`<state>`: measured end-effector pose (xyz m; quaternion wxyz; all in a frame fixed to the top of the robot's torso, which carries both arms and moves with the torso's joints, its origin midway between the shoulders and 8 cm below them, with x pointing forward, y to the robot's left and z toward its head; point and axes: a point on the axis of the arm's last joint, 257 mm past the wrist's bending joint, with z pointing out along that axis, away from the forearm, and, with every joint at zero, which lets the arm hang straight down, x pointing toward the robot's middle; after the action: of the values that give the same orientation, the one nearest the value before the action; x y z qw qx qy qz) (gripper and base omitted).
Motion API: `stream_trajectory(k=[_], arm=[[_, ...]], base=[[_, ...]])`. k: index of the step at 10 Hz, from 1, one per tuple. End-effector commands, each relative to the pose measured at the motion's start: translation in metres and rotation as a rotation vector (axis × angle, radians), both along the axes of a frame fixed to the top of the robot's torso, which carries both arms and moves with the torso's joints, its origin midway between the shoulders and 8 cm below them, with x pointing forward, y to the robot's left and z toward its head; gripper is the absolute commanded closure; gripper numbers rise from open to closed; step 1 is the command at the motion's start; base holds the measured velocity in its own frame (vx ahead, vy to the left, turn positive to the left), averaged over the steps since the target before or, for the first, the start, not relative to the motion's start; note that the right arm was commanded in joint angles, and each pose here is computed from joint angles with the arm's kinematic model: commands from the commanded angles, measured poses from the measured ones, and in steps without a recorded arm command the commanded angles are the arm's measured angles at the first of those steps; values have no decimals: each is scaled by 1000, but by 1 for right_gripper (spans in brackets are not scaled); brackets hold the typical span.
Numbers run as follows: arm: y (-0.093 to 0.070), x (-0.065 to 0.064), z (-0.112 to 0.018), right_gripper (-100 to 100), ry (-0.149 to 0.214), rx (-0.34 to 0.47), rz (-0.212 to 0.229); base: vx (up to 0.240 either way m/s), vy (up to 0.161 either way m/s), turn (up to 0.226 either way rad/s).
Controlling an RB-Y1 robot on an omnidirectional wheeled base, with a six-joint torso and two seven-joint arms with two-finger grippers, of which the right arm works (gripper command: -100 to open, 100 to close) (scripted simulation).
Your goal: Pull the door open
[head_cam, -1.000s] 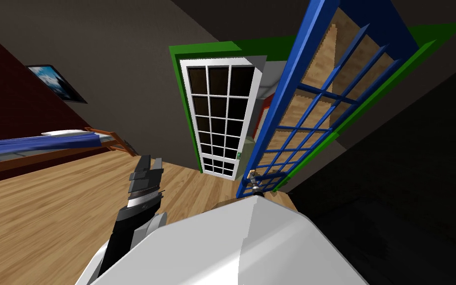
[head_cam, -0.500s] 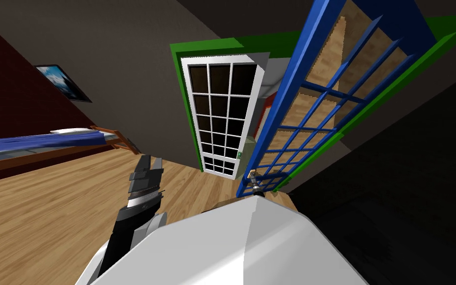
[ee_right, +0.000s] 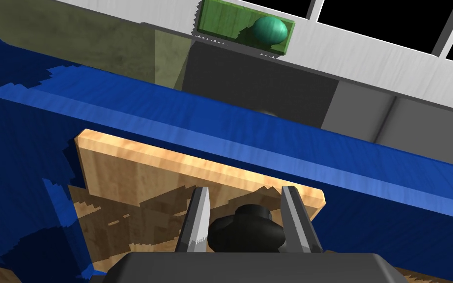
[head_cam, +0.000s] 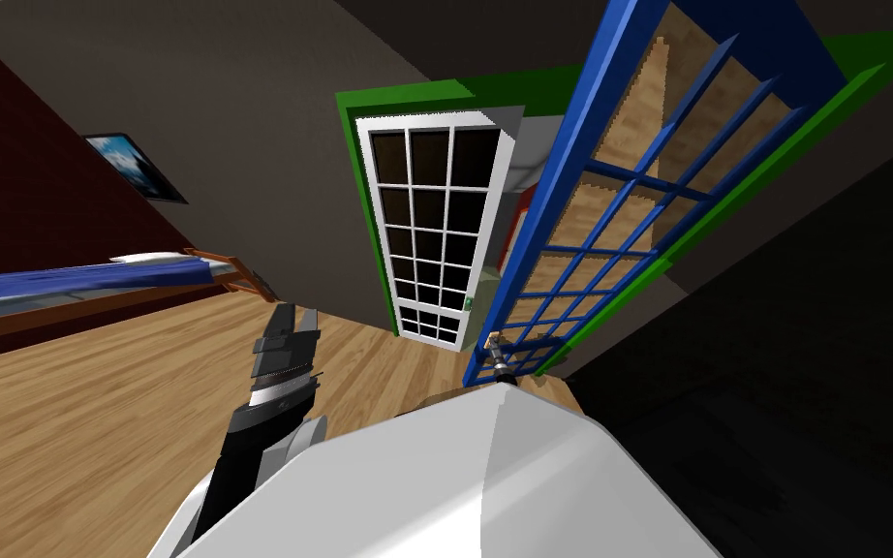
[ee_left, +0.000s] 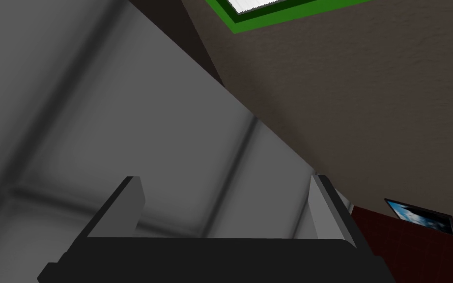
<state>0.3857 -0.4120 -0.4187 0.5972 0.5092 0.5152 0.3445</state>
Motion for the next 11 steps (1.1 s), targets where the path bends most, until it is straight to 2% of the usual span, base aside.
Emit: stream_trajectory(k=[1, 3, 5, 10, 11], arm=[[-24, -5, 5, 100, -20, 28, -34], [-24, -5, 5, 100, -20, 28, -34], [-21, -1, 7, 100, -47, 104, -32], [-19, 2, 9, 100, -83, 212, -30], [-18, 4, 10, 100, -97, 255, -29]], base=[[-26, -1, 72], [-37, -23, 33], [-55, -23, 88], [-49, -28, 56], [-57, -15, 81]])
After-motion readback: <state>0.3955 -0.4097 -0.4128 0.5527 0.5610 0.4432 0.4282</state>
